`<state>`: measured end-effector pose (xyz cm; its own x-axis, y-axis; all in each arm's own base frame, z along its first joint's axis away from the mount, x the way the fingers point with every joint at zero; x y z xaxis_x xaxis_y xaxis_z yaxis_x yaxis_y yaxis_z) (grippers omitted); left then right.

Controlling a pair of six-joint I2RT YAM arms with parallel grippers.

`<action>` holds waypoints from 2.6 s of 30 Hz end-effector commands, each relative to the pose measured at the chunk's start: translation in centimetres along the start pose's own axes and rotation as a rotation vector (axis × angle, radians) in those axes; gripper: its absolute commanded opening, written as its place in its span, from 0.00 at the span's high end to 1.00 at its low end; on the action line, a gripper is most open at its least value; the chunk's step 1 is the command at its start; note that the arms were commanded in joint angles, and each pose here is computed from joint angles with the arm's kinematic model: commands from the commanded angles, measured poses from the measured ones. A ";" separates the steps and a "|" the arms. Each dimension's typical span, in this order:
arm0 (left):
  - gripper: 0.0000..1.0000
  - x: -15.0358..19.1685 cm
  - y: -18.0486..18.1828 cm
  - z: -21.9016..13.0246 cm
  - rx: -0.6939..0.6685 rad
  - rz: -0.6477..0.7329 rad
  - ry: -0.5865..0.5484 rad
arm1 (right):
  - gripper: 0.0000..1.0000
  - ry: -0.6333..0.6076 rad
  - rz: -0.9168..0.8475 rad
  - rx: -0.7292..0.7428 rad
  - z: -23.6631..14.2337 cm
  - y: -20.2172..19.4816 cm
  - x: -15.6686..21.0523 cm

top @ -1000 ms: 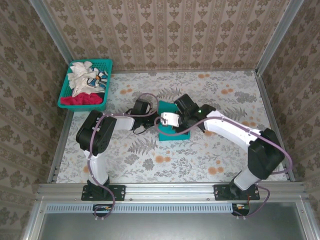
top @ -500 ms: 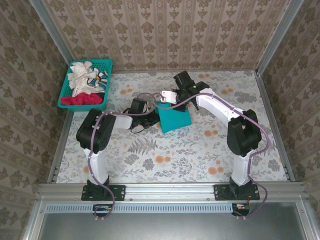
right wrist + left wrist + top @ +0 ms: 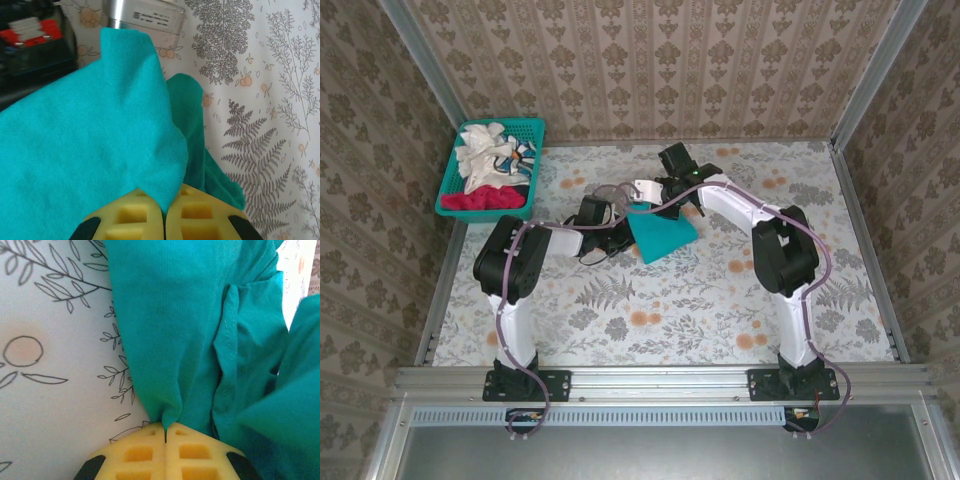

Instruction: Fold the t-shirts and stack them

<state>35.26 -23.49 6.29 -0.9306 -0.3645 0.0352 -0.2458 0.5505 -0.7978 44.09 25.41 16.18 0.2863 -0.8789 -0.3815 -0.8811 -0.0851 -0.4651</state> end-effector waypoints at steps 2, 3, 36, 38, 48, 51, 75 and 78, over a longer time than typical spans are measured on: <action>1.00 0.3 6.7 2.4 -0.218 -0.068 -0.048 | 1.00 -0.032 0.022 0.093 1.9 -2.3 0.0; 1.00 0.3 6.7 2.4 -0.219 -0.068 -0.048 | 1.00 -0.014 0.029 0.105 2.4 -2.5 0.3; 0.66 0.8 1.2 -5.0 -0.201 0.021 -0.248 | 0.18 -0.076 1.027 0.333 -2.5 -0.8 4.1; 0.60 0.9 0.5 -6.1 -0.204 0.046 -0.280 | 0.24 -0.051 1.096 0.291 -1.8 0.1 4.7; 0.34 0.8 -4.4 -6.6 -0.150 0.170 -0.301 | 0.57 0.071 1.401 0.193 1.0 5.8 8.2; 0.34 0.6 -4.8 -6.1 -0.138 0.183 -0.287 | 0.64 0.079 1.474 0.193 0.7 7.9 8.7; 0.54 -1.7 -7.5 -0.3 -0.107 0.260 -0.137 | 0.51 -0.079 1.623 0.342 -3.4 5.0 9.4; 0.64 -2.0 -6.7 0.9 -0.136 0.236 -0.108 | 0.64 -0.026 1.649 0.331 -1.8 4.8 10.5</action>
<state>39.55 -26.70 12.46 -0.9037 -0.3311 -0.2716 -0.0454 0.7049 -0.7079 41.31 15.20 12.97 -0.7536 0.0721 -0.6534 -0.1610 0.9435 0.2897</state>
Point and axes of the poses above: each hand's point on the last joint's axis, 136 mm out from that joint toward the fingers, its own z axis out along the fingers, its own y axis along the line the jaws close on, x = y × z, the point moved 7 cm from there along -z, back along the fingers, and after that the axes turned 14 degrees about -z, right-handed, at the moved point
